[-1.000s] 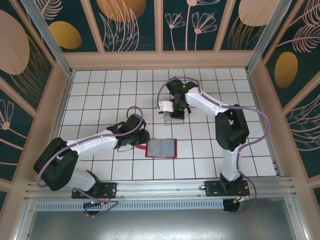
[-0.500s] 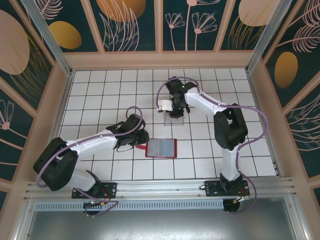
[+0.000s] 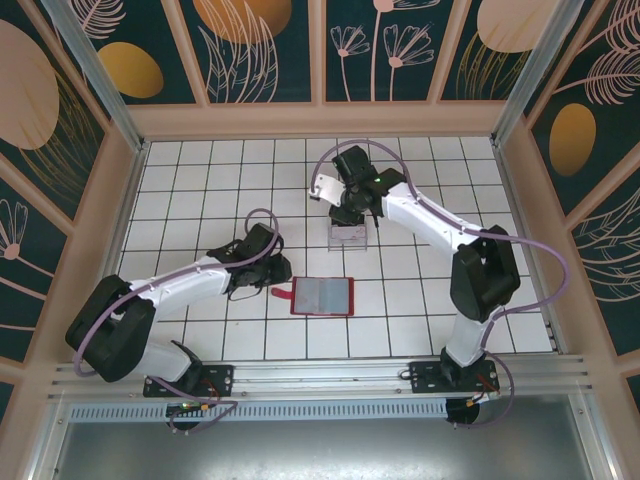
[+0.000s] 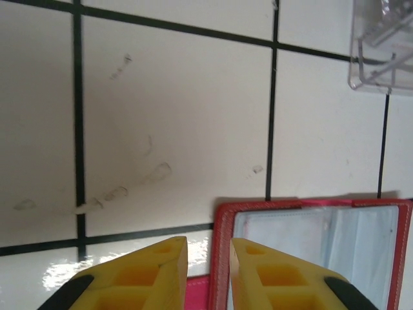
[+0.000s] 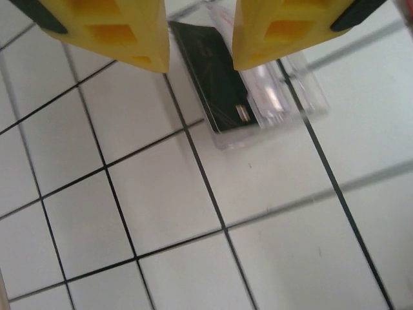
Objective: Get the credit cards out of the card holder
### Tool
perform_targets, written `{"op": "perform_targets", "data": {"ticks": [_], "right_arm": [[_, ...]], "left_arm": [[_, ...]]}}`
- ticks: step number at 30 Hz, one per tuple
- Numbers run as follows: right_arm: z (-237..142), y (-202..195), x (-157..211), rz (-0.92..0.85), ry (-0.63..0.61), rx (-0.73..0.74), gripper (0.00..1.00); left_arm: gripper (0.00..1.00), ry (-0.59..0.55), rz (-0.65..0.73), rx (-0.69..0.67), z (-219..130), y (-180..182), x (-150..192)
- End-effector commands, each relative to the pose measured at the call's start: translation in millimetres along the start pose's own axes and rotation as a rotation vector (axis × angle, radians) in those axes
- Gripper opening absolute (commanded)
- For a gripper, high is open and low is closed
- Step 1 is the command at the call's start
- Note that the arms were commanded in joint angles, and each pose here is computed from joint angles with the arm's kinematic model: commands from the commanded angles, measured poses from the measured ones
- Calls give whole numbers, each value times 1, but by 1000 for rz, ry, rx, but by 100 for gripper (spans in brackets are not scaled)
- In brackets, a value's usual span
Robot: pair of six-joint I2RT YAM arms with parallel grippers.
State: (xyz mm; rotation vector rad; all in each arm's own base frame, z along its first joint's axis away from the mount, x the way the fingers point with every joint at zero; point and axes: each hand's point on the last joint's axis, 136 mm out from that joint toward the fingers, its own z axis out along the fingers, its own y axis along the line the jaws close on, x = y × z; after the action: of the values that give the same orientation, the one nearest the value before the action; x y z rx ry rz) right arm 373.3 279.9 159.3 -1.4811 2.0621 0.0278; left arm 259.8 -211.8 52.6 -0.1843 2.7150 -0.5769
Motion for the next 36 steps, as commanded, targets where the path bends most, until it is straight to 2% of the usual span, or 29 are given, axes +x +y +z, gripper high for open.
{"op": "perform_targets", "data": {"ticks": [1,4,6,9,12,18,24,32,36], "right_arm": [[-8,13,-9,392,-60,-21,28],[-3,31,-3,640,-43,-28,25],[1,46,5,813,2,-52,19],[5,78,7,944,48,-65,15],[11,115,6,1026,105,-101,19],[23,169,5,1054,194,-110,25],[42,204,19,1022,321,-69,32],[56,216,29,996,398,-10,42],[61,218,40,986,438,16,43]], "left_arm": [[25,-19,-2,16,-3,6,-12],[25,-21,-21,21,-3,15,-18],[25,-25,-35,16,-3,24,-23],[25,-31,-52,19,-4,33,-31],[25,-43,-59,12,-7,41,-39],[25,-58,-64,7,-9,50,-50],[25,-58,-57,2,-9,53,-52],[26,-66,-52,27,-14,49,-51],[26,-58,-50,30,-14,49,-49]]}}
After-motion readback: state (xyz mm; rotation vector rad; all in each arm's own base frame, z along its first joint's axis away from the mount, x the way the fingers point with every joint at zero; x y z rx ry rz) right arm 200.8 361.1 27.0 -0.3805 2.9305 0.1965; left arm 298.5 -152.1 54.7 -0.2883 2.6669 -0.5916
